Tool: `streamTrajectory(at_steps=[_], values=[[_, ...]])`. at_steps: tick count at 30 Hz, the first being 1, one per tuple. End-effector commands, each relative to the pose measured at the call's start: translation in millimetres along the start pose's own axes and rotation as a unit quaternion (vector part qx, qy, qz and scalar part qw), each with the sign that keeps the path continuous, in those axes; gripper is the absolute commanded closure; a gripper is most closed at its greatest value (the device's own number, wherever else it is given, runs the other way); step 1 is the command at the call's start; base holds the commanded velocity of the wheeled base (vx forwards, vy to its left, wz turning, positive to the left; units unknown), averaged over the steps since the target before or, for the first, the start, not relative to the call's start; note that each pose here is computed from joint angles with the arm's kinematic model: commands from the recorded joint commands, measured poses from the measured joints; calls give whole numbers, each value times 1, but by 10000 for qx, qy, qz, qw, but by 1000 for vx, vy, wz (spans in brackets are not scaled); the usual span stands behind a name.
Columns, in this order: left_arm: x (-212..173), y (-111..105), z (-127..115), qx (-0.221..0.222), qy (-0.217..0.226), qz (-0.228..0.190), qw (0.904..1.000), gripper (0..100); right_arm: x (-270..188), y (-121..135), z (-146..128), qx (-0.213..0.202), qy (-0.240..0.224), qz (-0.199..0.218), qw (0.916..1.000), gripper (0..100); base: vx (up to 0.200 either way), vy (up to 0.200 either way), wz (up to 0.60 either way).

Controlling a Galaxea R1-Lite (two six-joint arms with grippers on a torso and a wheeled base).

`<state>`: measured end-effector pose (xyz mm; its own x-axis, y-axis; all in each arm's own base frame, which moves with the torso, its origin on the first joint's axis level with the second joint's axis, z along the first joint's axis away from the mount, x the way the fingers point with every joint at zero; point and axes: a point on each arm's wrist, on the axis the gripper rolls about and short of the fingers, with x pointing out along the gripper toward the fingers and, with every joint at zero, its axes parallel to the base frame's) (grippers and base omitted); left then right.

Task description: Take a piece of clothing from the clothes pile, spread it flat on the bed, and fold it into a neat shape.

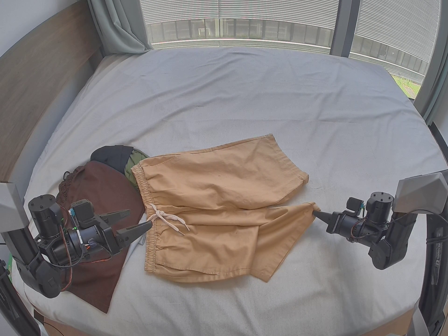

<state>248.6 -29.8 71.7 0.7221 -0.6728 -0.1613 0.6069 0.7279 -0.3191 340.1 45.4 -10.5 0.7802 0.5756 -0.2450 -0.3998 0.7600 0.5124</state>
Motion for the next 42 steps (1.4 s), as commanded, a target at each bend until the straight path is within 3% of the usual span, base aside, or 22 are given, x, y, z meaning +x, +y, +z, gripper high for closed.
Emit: streamTrajectory(at_steps=[1,8,26,30,42], values=[[0,0,0,-2,1,0,10000,0,10,-6,3,-50,-162,-60,9998,100,0,0,0],[0,0,0,-2,4,-15,10000,0,27,-11,7,-146,-438,-208,9987,100,0,0,0],[0,0,0,-4,1,-23,10000,0,49,-14,12,-295,-675,-36,9973,100,0,0,0],[0,0,0,-4,1,-23,10000,0,55,-16,22,-358,-953,-177,9946,100,0,0,0],[1,0,0,-3,3,-30,10000,0,58,-18,11,-323,-817,-191,9960,100,0,0,0]])
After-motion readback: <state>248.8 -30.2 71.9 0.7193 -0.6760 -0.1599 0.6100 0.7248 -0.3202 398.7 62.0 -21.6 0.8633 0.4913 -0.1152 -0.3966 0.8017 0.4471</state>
